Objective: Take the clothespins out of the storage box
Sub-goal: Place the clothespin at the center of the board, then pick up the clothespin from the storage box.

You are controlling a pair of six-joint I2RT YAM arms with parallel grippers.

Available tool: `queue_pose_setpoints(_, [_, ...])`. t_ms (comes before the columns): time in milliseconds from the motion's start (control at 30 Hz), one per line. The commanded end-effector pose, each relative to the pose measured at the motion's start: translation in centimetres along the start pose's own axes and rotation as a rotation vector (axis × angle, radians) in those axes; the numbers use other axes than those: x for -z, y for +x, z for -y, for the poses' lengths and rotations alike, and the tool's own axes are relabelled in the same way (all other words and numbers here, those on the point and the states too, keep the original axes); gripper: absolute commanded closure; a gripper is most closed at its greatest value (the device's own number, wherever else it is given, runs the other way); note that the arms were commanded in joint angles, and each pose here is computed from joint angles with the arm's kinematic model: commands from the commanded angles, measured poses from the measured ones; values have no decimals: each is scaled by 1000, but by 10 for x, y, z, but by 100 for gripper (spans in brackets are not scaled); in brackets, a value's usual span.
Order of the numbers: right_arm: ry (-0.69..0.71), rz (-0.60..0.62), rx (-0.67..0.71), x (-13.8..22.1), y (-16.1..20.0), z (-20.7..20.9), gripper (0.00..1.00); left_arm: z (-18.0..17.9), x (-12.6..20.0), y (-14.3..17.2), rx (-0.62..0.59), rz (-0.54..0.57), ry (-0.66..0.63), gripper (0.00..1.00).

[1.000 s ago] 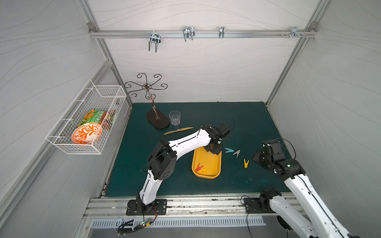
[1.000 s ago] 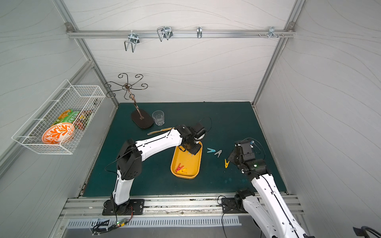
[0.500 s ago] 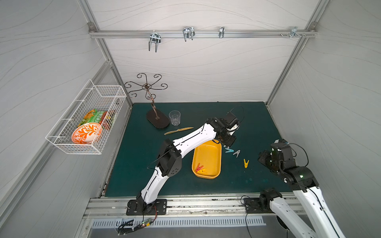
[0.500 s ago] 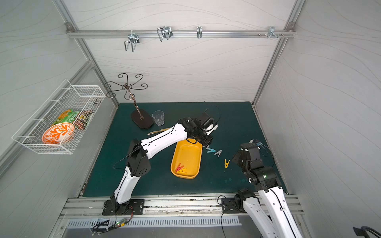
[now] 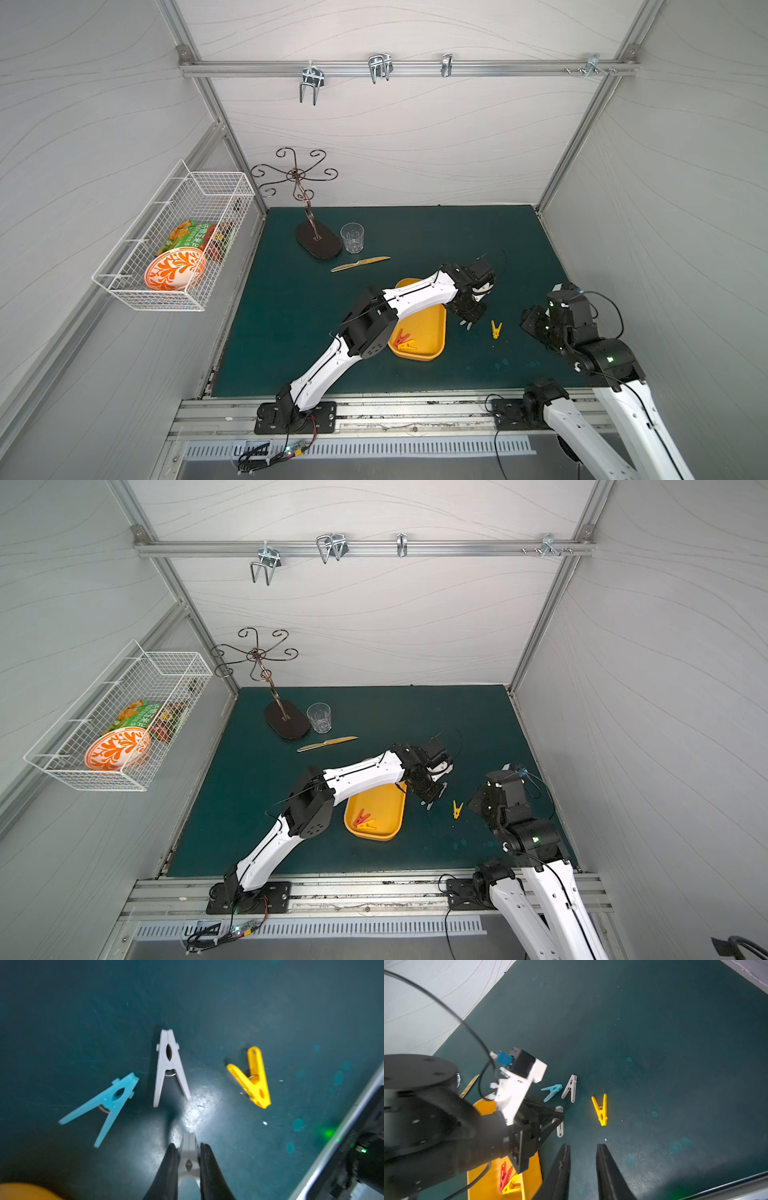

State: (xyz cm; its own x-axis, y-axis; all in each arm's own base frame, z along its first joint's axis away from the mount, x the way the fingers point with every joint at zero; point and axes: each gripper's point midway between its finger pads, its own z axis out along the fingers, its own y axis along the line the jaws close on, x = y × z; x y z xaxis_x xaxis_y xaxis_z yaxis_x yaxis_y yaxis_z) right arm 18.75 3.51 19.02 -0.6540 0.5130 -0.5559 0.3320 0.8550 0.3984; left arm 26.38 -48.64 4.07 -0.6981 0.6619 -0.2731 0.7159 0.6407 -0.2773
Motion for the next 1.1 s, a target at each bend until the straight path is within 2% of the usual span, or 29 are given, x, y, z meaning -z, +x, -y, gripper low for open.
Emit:
queue_pose_setpoints(0, [-29,-24,19,0,3,-6,73,0,4,-13,3,37,-2,89])
queue_pose_setpoints(67, [-37,-29,28,0,4,-9,72,0,4,-13,1,37,-3,81])
queue_pose_setpoints(200, [-73,-57,72,1,6,-17,67,5,16,-17,-10,57,7,59])
queue_pose_setpoints(433, [-214,-196,244,7,24,-47,61,14,70,-33,-89,153,-9,43])
queue_pose_setpoints(600, [-302,-293,373,7,47,-67,60,-4,126,-38,-83,227,-40,39])
queue_pose_setpoints(767, [-341,-368,509,-1,73,-93,60,-52,180,-27,36,284,-71,38])
queue_pose_setpoints(867, [-326,-388,655,-6,87,-115,60,-76,211,-16,90,327,-60,38])
queue_pose_setpoints(967, [-313,-427,762,-13,102,-136,60,-90,231,0,42,348,-107,38])
queue_pose_setpoints(1067, [-319,-484,832,-22,118,-153,61,-101,241,11,54,310,-110,38])
